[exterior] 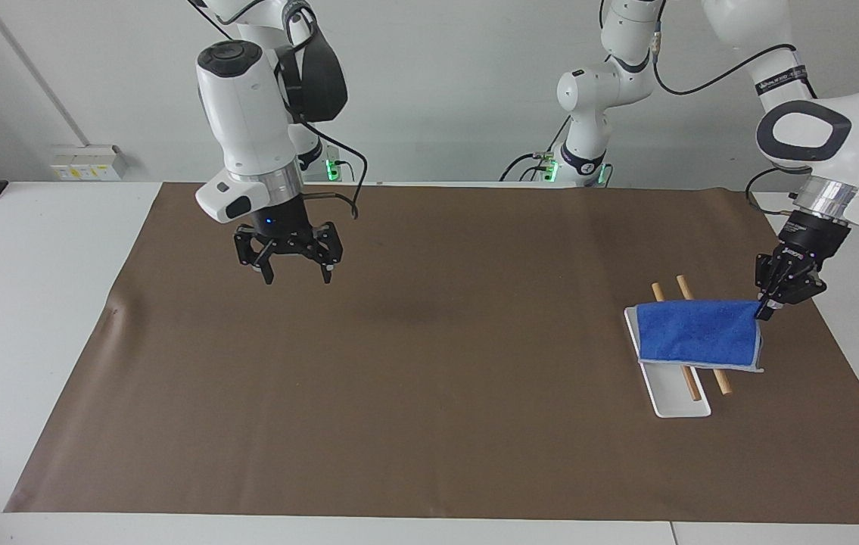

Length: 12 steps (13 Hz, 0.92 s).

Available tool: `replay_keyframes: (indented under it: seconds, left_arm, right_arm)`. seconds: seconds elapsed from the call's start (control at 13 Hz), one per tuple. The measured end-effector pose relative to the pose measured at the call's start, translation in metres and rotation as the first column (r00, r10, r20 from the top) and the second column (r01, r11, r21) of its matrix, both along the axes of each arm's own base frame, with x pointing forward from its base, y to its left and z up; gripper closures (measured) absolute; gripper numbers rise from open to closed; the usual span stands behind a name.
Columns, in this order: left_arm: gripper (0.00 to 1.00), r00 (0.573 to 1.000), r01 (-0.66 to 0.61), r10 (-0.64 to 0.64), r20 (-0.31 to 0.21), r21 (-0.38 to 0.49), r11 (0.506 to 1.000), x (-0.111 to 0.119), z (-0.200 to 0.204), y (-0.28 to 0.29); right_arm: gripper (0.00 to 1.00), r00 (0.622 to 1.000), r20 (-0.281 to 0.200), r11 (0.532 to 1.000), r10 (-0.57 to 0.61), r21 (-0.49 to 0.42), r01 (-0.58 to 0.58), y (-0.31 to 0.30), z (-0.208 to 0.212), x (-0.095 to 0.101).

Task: Right arm passes towel to left arm to hang
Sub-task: 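Drape the towel over the wooden dowels while the right gripper withdraws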

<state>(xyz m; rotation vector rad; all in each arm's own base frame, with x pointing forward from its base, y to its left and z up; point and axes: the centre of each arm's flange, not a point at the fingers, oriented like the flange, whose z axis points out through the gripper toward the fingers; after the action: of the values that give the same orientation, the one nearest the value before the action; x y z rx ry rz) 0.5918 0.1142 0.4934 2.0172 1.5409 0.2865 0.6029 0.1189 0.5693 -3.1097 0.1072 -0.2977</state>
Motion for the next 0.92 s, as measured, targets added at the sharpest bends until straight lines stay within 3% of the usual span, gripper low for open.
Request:
replay_keyframes:
  seconds: [0.15, 0.54, 0.85, 0.92]
  left_arm:
    - [0.98, 1.000, 0.015, -0.015, -0.004, 0.022, 1.000, -0.004, -0.007, 0.020]
    - [0.98, 0.997, -0.014, 0.014, -0.076, 0.001, 1.000, -0.021, -0.034, 0.056]
    - [0.98, 0.993, -0.023, 0.021, -0.120, -0.011, 1.000, -0.033, -0.057, 0.059]
    - [0.90, 0.992, -0.025, 0.023, -0.120, -0.010, 1.000, -0.034, -0.058, 0.060]
  right_arm:
    - [0.00, 0.999, -0.027, 0.999, -0.044, -0.026, 0.043, -0.025, 0.018, -0.012]
    - [0.00, 0.994, -0.081, 0.997, -0.075, -0.017, 0.073, -0.075, 0.048, -0.037]
    - [0.00, 0.988, -0.112, 0.994, -0.106, -0.018, 0.105, -0.094, 0.042, -0.041]
    - [0.00, 0.986, -0.116, 0.993, -0.121, -0.018, 0.120, -0.102, 0.040, -0.040]
